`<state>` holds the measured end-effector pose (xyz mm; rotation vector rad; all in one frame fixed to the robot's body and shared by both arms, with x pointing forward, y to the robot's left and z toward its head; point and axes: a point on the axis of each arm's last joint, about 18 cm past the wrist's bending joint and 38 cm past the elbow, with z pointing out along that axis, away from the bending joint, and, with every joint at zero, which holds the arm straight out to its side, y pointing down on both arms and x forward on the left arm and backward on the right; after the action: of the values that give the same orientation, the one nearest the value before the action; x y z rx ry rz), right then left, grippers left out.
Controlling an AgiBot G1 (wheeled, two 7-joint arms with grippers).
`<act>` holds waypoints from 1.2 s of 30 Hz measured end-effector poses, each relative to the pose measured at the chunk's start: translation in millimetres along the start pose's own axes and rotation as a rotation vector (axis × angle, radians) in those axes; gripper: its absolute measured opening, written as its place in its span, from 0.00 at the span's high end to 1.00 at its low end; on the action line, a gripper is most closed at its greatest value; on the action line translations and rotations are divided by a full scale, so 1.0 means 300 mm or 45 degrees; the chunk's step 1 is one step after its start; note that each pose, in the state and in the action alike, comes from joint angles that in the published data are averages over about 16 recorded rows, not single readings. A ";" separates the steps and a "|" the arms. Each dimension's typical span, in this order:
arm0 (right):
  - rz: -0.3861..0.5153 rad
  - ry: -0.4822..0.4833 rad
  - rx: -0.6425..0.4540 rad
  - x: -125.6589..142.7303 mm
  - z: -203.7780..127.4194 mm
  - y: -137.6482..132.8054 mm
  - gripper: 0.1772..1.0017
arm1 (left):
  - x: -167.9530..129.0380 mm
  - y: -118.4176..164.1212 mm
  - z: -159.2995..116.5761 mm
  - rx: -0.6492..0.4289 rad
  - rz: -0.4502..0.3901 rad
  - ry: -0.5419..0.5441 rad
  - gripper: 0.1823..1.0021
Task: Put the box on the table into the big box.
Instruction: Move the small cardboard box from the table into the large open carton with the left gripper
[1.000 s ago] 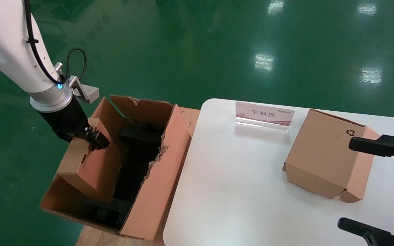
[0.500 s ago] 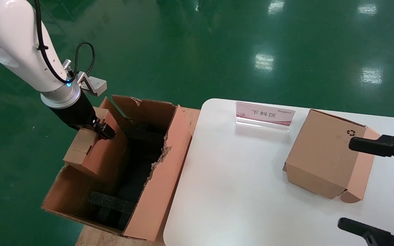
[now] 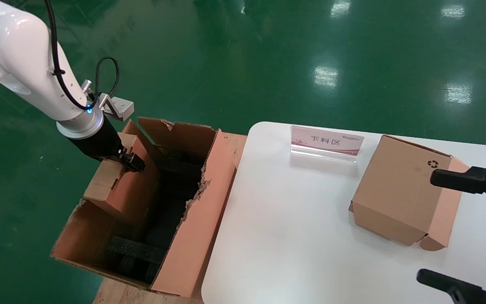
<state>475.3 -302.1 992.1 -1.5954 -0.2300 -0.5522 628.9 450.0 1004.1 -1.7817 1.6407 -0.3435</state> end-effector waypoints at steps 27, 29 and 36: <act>0.000 0.000 0.000 0.000 0.000 0.000 0.01 | 0.046 0.044 0.092 -0.030 0.002 -0.007 0.85; 0.000 0.000 0.000 0.000 0.000 0.000 0.01 | 0.048 0.045 0.094 -0.031 0.003 -0.007 0.85; 0.000 0.000 0.000 0.000 0.000 0.000 0.01 | 0.051 0.048 0.099 -0.034 0.003 -0.008 0.85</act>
<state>475.3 -302.1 992.1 -1.5954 -0.2299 -0.5522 638.4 444.8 969.4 -1.7982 1.6499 -0.3160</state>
